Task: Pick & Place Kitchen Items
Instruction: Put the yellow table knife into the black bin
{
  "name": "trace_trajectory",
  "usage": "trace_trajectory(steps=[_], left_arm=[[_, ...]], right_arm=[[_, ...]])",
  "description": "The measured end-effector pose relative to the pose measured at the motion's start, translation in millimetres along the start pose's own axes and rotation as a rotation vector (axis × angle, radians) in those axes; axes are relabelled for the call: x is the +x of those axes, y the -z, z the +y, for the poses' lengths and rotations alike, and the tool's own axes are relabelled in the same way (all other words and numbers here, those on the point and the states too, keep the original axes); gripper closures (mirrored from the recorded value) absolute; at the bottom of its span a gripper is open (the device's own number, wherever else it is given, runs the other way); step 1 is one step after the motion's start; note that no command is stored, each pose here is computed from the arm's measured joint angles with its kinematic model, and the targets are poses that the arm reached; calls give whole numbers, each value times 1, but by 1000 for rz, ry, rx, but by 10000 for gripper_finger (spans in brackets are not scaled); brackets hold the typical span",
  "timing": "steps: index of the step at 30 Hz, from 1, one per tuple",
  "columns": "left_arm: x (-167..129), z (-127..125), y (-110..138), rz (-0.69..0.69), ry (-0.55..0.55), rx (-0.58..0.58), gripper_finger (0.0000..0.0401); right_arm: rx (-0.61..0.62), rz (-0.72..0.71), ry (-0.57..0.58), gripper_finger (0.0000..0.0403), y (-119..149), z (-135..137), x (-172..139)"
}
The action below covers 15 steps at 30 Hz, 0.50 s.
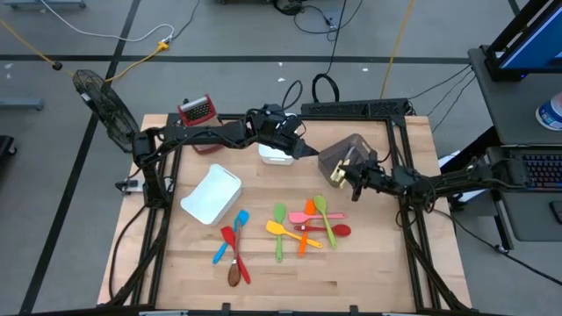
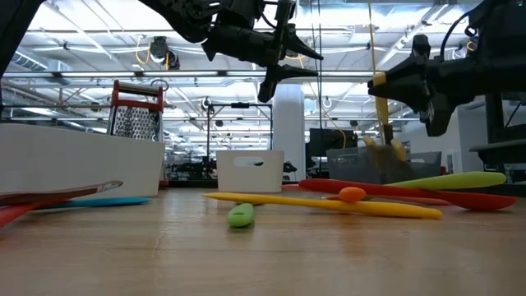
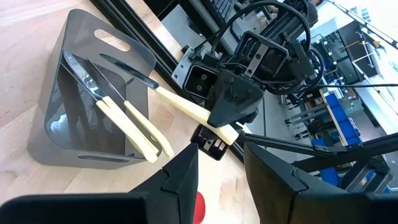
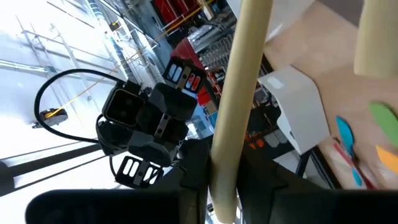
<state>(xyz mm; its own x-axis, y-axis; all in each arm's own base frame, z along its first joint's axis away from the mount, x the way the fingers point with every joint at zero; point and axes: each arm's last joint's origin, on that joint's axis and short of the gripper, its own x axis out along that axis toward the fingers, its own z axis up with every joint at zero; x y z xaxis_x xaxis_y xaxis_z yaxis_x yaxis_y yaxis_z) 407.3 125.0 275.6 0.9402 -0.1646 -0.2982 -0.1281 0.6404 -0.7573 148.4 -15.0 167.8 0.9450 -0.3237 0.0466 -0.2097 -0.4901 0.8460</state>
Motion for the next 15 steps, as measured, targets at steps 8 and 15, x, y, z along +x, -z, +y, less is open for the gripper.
trace_trajectory(steps=[8, 15], left_arm=[[0, 0, 0, -5, -6, -1, 267], [0, 0, 0, -5, -6, -1, 267]], right_arm=[[-18, -5, 0, 294, -2, 1, 0], [-21, 16, 0, 261, -1, 1, 0]])
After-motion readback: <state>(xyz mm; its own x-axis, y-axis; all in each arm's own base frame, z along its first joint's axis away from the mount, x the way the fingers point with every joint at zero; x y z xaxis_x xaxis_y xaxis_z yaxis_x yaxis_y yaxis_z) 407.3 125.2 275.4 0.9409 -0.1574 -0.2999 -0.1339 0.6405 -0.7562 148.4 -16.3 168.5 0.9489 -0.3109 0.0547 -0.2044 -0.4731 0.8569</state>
